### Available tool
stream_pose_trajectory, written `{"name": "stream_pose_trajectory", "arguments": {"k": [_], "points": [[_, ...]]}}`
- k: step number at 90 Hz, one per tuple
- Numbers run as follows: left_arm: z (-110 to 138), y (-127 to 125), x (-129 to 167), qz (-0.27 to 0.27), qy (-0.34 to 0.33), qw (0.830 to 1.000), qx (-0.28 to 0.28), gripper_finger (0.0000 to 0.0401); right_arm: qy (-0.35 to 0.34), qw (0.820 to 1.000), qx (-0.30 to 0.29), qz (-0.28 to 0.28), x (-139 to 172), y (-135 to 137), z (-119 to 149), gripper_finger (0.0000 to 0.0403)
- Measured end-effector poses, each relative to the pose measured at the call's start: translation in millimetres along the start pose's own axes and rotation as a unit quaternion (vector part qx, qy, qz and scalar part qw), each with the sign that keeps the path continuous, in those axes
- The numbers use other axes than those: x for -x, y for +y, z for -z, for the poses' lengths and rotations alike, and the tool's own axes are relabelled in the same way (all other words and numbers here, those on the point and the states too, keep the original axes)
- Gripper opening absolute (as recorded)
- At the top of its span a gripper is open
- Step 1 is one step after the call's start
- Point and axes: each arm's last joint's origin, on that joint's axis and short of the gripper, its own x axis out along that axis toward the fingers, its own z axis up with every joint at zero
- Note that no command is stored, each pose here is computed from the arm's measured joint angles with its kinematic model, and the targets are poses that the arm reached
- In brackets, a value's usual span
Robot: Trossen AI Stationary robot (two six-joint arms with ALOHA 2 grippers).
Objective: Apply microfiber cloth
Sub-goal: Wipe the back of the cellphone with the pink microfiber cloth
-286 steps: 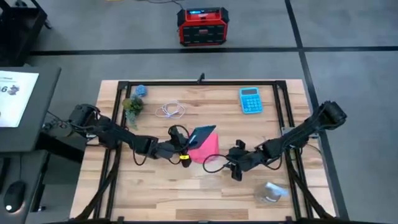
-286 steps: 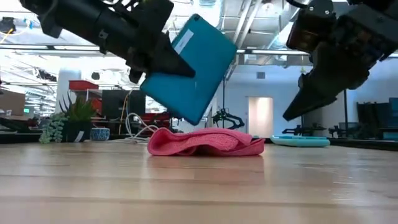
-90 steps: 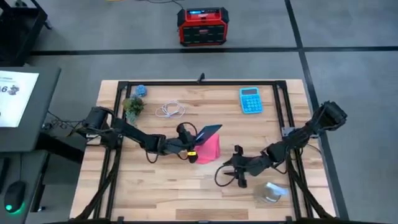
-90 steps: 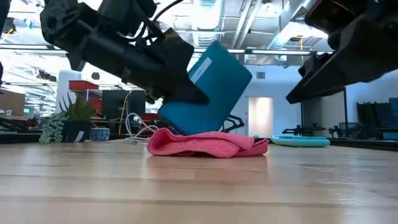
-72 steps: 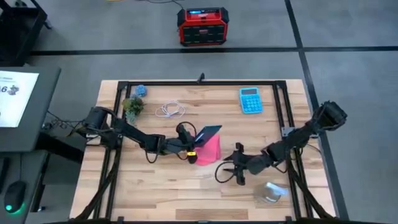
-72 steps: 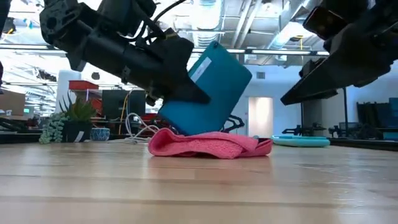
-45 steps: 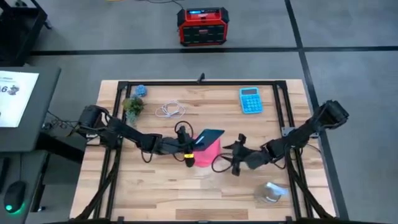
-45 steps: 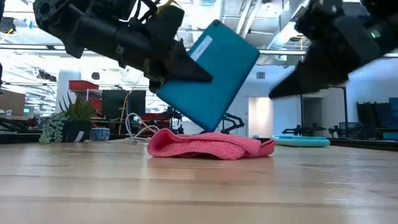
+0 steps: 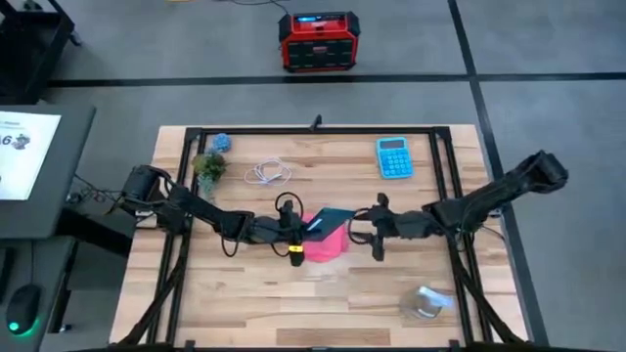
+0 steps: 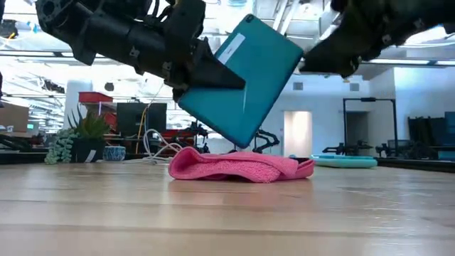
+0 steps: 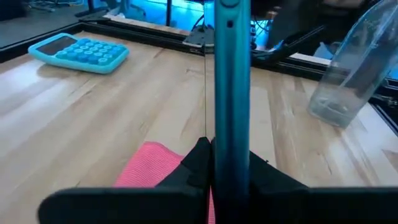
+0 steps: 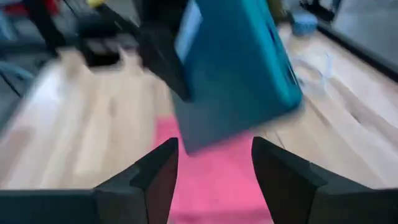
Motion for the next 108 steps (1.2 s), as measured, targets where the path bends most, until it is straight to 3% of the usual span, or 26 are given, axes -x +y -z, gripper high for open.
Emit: {"name": "stream_pose_trajectory", "arguments": {"k": [16,41,84,95,108], "points": [[-1,-1,0,0.003,-0.004,1.000,-0.001,0.0013,-0.030,1.000,-0.001,-0.007,-4,-2,-7,0.0194],[-3,-3,0,0.022,-0.013,1.000,-0.006,0.0013,-0.076,0.993,0.030,-0.085,-7,-7,-21,0.0183],[-6,-4,1,0.026,-0.024,0.999,-0.015,0.0013,-0.100,0.989,0.027,-0.109,-8,-10,-38,0.0016],[-6,-4,1,0.025,-0.024,0.999,-0.014,0.0013,-0.100,0.988,0.030,-0.115,-8,-10,-38,0.0022],[-7,-4,1,0.025,-0.029,0.999,-0.010,0.0013,-0.114,0.986,0.028,-0.121,-8,-10,-41,0.0094]]}}
